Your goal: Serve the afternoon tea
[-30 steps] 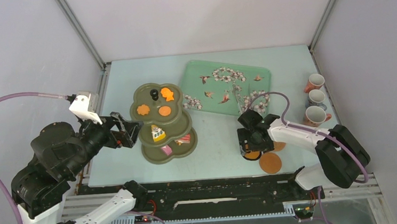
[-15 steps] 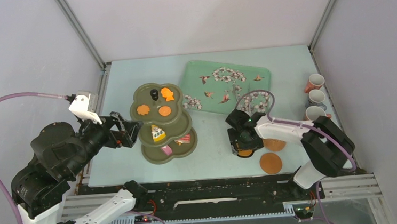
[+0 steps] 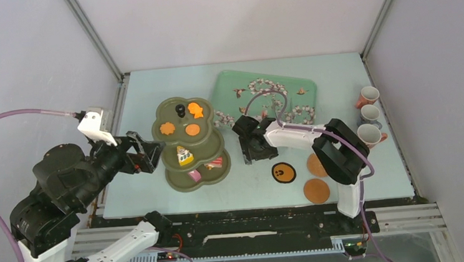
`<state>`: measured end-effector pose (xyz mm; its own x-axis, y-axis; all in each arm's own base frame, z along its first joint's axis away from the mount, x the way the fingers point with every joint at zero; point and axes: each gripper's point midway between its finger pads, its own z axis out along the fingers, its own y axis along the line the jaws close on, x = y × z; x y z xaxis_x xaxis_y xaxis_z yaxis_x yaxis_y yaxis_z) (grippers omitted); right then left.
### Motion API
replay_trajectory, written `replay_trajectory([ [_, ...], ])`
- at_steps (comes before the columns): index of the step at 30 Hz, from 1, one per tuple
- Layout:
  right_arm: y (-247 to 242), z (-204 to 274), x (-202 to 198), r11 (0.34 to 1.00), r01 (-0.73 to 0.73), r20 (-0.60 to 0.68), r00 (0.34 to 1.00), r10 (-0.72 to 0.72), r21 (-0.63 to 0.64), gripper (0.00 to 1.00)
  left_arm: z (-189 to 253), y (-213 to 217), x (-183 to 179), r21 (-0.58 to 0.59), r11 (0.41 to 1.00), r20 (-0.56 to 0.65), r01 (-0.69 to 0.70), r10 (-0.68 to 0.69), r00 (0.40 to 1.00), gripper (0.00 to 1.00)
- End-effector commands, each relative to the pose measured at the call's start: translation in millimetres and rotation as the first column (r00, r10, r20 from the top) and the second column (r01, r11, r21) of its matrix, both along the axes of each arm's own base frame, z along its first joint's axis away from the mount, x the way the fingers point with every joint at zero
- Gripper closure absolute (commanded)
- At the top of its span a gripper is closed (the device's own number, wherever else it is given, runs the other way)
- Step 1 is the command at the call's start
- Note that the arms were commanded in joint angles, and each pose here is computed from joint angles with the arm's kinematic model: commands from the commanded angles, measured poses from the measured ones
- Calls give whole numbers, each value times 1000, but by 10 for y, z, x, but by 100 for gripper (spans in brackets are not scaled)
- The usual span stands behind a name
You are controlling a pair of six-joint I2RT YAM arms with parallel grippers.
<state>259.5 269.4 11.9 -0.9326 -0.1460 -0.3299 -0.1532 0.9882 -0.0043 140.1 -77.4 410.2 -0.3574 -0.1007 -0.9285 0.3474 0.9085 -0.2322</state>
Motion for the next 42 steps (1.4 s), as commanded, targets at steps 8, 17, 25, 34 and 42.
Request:
replay_trajectory([
  [8,-566,461,-517,994,14,-10,1000,-13,105,16,76,25,51,-2,1000,40,-20,20,999,2],
  [17,-1042,215,-882,997,-12,-36,999,14,71,12,37,-55,71,4,1000,24,11,-11,1000,2],
  [25,-959,-45,-873,997,-76,-62,995,77,16,20,65,-84,70,-5,1000,22,21,-21,1000,2],
  [34,-821,-263,-695,990,-125,-65,989,129,63,22,95,-32,48,-4,1000,28,5,-5,1000,2],
  [42,-545,-243,-467,979,-185,-45,981,189,82,28,124,4,33,-7,1000,35,-6,6,999,2],
])
